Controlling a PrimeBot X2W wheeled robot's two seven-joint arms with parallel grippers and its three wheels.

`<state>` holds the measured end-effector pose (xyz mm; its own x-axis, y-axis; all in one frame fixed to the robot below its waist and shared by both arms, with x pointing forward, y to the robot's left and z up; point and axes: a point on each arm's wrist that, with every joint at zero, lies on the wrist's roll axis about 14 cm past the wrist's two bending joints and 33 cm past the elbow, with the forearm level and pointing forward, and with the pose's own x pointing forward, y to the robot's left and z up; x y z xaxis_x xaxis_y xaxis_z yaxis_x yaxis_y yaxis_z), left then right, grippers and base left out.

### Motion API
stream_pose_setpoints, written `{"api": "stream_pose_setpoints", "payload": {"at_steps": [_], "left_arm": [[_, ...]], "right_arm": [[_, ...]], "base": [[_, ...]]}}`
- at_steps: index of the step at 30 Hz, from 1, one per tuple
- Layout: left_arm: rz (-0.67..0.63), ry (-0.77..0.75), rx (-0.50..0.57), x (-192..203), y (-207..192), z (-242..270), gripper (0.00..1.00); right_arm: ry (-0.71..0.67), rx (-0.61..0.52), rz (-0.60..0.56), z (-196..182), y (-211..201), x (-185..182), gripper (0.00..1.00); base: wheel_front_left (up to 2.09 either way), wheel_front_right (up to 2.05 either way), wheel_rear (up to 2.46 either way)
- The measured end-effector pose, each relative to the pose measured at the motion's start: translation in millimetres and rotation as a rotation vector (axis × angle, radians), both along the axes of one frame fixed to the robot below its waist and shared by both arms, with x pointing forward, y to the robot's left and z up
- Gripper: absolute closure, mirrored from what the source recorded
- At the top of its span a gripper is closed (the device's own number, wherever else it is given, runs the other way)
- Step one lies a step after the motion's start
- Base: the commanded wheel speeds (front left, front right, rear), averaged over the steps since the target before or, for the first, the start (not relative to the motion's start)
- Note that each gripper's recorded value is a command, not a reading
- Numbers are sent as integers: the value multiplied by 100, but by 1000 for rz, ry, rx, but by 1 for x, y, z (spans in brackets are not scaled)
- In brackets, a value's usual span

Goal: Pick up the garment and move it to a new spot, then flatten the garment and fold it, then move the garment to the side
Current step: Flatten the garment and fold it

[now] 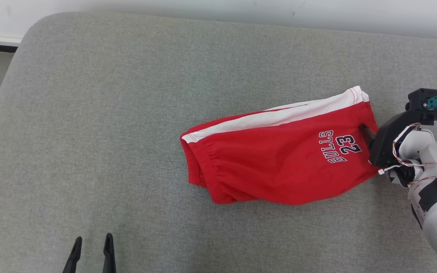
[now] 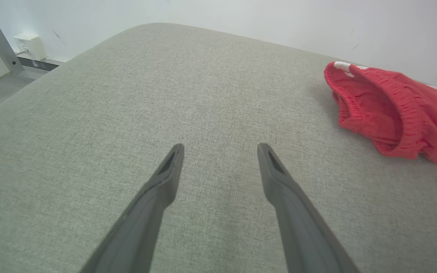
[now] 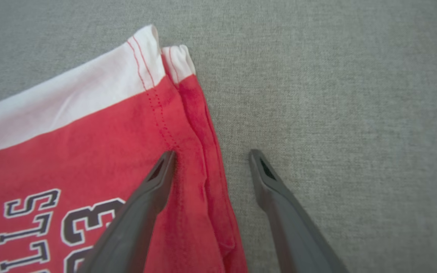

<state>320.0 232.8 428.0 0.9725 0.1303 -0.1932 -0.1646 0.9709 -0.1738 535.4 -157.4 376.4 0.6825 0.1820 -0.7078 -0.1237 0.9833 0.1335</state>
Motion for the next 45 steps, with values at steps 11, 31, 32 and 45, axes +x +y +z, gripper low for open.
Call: {"api": "stream_pose_setpoints", "payload": {"at_steps": [11,31,32,45], "left_arm": [[-8,20,-18,0,-4,-8,0],[-36,-58,-52,-12,-18,11,0],[-41,-60,-54,-13,-20,11,0],[-64,-95,-70,-17,-30,20,0]], "right_arm": [[65,12,47,-9,19,-8,100],[-158,-103,-127,43,-77,-32,100],[-175,-112,-135,48,-82,-33,100],[-356,-195,-40,99,-67,-25,100]], "base": [[0,0,0],[0,0,0],[0,0,0],[0,0,0]]}}
